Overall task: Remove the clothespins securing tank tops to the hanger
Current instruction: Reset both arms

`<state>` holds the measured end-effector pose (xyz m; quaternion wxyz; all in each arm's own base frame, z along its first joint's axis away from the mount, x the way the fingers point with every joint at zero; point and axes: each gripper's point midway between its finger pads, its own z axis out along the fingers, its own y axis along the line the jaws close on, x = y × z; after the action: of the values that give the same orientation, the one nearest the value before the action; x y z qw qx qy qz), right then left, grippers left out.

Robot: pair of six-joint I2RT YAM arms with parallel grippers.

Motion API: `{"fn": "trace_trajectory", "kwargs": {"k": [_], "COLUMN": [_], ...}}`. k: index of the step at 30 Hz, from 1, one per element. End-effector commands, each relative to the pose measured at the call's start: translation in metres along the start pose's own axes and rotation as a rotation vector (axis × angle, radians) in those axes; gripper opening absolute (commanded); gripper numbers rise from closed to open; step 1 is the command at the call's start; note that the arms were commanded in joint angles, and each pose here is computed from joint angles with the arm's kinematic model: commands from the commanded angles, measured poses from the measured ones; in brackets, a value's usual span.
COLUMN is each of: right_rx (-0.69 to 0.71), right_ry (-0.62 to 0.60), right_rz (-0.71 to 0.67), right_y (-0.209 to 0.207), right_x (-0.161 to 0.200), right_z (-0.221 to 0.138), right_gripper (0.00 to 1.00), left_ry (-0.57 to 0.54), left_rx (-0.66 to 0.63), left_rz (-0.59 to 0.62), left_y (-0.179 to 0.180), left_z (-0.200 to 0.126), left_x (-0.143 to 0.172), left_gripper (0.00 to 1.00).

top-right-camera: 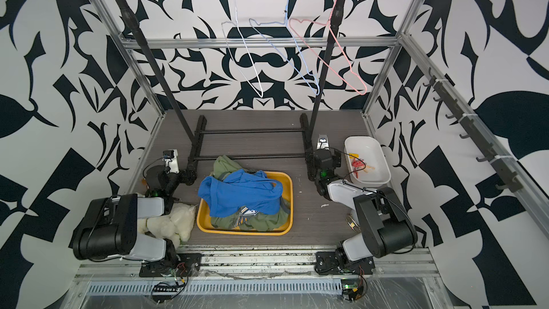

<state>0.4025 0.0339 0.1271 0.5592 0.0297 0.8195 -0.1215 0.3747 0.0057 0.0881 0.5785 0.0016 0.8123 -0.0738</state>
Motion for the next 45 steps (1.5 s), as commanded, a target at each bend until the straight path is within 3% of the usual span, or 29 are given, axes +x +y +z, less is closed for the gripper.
{"fn": "trace_trajectory", "kwargs": {"k": [1, 4, 7, 14, 20, 27, 45], "right_rx": [0.101, 0.131, 0.118, 0.084, 0.042, 0.031, 0.053], "right_ry": [-0.130, -0.139, -0.117, -0.120, -0.093, -0.027, -0.026], "right_rz": [0.023, 0.003, 0.033, 0.095, 0.054, 0.039, 0.046], "right_y": [-0.024, -0.039, -0.053, -0.057, -0.041, -0.037, -0.041], "right_x": [-0.026, -0.023, -0.004, 0.027, 0.048, 0.049, 0.049], "right_z": [-0.013, -0.032, -0.042, -0.028, -0.009, 0.002, 0.003], "right_gripper": [0.99, 0.99, 0.99, 0.99, 0.99, 0.99, 0.99], "left_ry": [-0.105, -0.039, -0.057, -0.027, 0.019, 0.023, 0.022], "left_rx": [0.019, 0.010, -0.006, -0.033, -0.028, -0.032, -0.033], "left_rz": [0.006, -0.002, -0.013, -0.030, -0.043, -0.052, -0.051], "left_y": [-0.002, 0.000, 0.003, 0.008, 0.009, 0.010, 0.010], "left_z": [-0.001, 0.001, 0.003, 0.006, 0.014, 0.014, 0.014], "left_x": [-0.014, -0.009, -0.010, -0.010, -0.009, -0.008, -0.009], "left_gripper": [0.99, 0.99, 0.99, 0.99, 0.99, 1.00, 0.99]}}
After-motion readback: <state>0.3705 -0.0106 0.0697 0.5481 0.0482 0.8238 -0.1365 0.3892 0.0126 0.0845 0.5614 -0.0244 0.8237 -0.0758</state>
